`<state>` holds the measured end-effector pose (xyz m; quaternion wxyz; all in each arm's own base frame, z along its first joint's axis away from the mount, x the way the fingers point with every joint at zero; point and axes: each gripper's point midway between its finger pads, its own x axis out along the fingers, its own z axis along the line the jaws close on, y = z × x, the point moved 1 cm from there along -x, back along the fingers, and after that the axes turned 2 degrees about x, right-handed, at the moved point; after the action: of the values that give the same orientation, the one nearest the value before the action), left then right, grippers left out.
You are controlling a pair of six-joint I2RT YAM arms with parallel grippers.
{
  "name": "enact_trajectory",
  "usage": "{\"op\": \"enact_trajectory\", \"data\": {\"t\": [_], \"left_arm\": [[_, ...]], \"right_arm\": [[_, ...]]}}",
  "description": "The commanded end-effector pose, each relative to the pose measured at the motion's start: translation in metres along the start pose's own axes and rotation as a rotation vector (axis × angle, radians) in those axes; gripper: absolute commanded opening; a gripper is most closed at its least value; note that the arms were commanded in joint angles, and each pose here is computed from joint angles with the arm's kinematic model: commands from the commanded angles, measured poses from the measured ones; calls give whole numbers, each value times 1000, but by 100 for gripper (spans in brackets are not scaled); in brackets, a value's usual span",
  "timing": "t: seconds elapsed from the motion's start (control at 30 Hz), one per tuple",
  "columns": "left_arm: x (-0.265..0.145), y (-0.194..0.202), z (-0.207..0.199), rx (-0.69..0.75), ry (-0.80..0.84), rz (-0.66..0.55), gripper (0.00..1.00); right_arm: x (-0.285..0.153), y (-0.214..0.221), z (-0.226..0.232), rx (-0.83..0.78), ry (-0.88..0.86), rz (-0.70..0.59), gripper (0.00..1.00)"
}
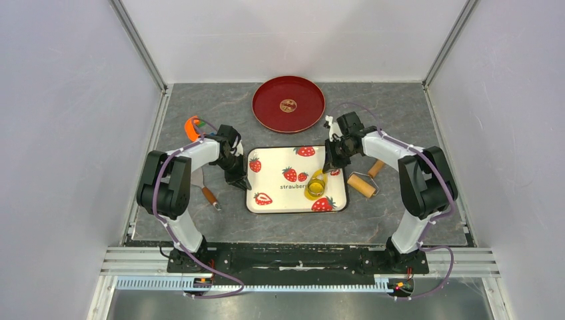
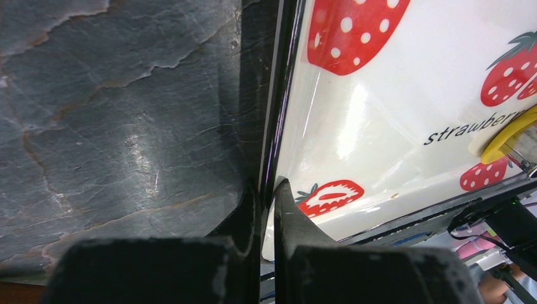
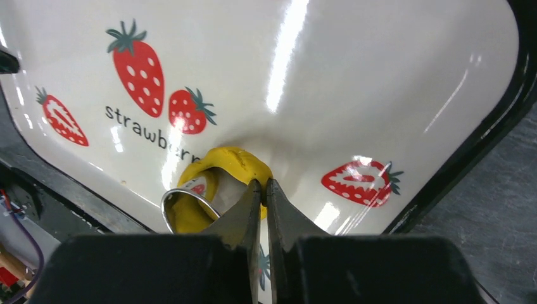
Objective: Roll out the dumpling wrappers from the dough
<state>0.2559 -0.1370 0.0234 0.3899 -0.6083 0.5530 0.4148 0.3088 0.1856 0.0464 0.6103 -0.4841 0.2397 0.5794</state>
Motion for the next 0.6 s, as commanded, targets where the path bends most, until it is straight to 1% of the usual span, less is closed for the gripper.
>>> {"op": "enact_trajectory", "data": {"t": [0.0, 0.27, 0.3, 0.33, 0.37, 0.57], "left_arm": [[17, 1, 13, 66, -86, 7, 2], [17, 1, 13, 65, -89, 5, 2], [17, 1, 13, 65, -89, 6, 2], [10, -2, 9, 74, -79, -21, 2], [16, 1, 13, 65, -90, 4, 2], [17, 1, 13, 66, -92, 5, 2]], "right_arm": [[-2, -31, 18, -20, -88, -69, 5], [6, -28, 29, -30, -136, -16, 5], [6, -29, 30, -38, -137, -15, 5], [6, -29, 31, -40, -133, -17, 5], [6, -31, 31, -44, -131, -22, 5], [7, -41, 33, -47, -127, -29, 5]]}}
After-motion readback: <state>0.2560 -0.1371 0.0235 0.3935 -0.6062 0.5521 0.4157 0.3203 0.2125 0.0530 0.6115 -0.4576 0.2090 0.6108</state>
